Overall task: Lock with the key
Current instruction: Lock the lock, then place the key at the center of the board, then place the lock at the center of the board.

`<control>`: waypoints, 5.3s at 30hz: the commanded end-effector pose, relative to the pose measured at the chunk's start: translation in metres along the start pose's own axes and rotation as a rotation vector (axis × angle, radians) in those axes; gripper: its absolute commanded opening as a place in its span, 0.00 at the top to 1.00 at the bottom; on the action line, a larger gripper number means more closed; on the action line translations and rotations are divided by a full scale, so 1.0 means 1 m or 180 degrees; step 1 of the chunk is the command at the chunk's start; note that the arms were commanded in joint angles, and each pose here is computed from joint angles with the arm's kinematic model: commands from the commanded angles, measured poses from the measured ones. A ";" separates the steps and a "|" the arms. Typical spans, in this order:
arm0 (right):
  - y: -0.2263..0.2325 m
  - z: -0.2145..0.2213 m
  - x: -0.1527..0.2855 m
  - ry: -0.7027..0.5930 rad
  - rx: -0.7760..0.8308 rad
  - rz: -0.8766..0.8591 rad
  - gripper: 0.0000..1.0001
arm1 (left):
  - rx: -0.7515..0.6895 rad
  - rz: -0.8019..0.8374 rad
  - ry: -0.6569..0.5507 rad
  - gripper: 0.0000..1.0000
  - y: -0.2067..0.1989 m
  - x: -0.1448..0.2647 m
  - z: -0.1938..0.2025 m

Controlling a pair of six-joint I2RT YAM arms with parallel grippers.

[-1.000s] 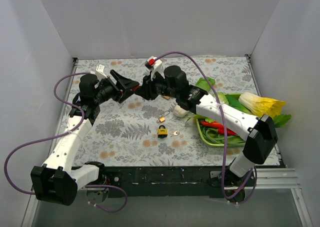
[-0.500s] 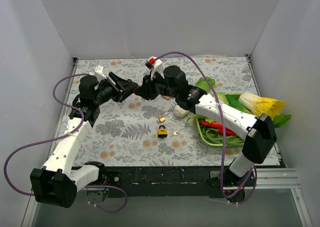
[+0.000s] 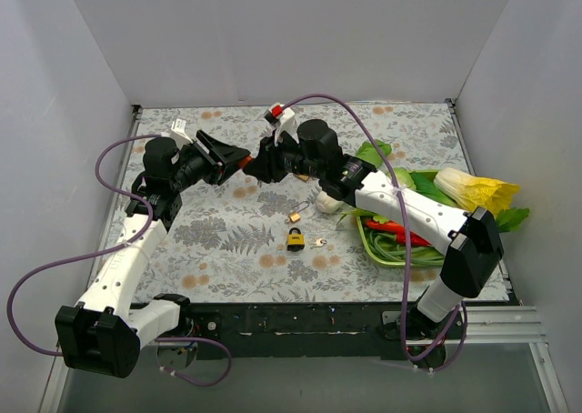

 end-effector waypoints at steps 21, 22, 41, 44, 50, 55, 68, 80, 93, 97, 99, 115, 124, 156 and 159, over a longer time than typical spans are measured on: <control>-0.006 -0.003 0.030 0.0042 0.0659 -0.0168 0.59 | 0.0057 0.0017 -0.0045 1.00 -0.012 0.007 -0.009; -0.005 -0.002 0.030 0.0057 0.0653 -0.0194 0.59 | 0.0059 0.0017 -0.0038 1.00 -0.011 0.006 -0.009; -0.008 0.008 0.021 0.0277 0.0493 -0.0263 0.99 | 0.0112 0.0019 -0.0091 1.00 -0.012 0.006 -0.011; -0.007 0.007 0.025 0.0258 0.0460 -0.0222 0.99 | 0.0110 -0.0037 -0.0164 1.00 -0.010 0.006 -0.017; -0.005 0.021 0.038 0.0334 0.0315 -0.0287 0.99 | 0.0150 -0.0200 -0.0383 1.00 0.000 0.001 -0.039; -0.006 0.032 0.046 0.0412 0.0224 -0.0300 0.99 | 0.0085 -0.0229 -0.0565 1.00 0.003 -0.001 -0.060; -0.018 0.109 0.041 0.1136 -0.0216 -0.0490 0.99 | 0.0136 -0.0659 -0.0622 1.00 0.038 0.011 -0.062; -0.008 0.170 0.021 0.1867 -0.0166 -0.1106 0.99 | 0.0094 -0.0765 -0.0482 1.00 0.052 0.013 -0.050; -0.053 0.196 0.002 0.2208 -0.0825 -0.0912 0.99 | 0.0081 -0.0804 -0.0369 1.00 0.060 0.012 -0.045; -0.070 0.187 -0.007 0.2121 -0.0717 -0.0776 0.99 | 0.0135 -0.0917 -0.0229 1.00 0.071 0.013 -0.035; -0.079 0.181 -0.014 0.2080 -0.0680 -0.0737 0.99 | 0.0163 -0.0947 -0.0121 1.00 0.079 0.013 -0.027; -0.105 0.190 -0.032 0.2213 -0.0499 -0.0531 0.99 | -0.0319 -0.1540 0.0921 1.00 0.130 0.024 0.015; -0.102 0.177 -0.036 0.2140 -0.0432 -0.0497 0.62 | -0.0539 -0.1734 0.1451 1.00 0.145 0.027 0.058; -0.104 0.083 0.005 0.1434 -0.0415 0.0191 0.11 | -0.1192 -0.2436 0.2331 0.95 0.170 -0.030 0.096; -0.105 0.084 0.011 0.1416 -0.0457 0.0182 0.11 | -0.1229 -0.2451 0.2355 0.94 0.171 -0.033 0.098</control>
Point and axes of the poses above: each gripper's point midway between its finger pads, its own x axis back along the fingers, its own y axis along the line the jaws close on, z = x × y, the point moved 8 cm from there along x, back along the fingers, and after that the axes turned 9 degrees about -x, right-handed, at the moved point
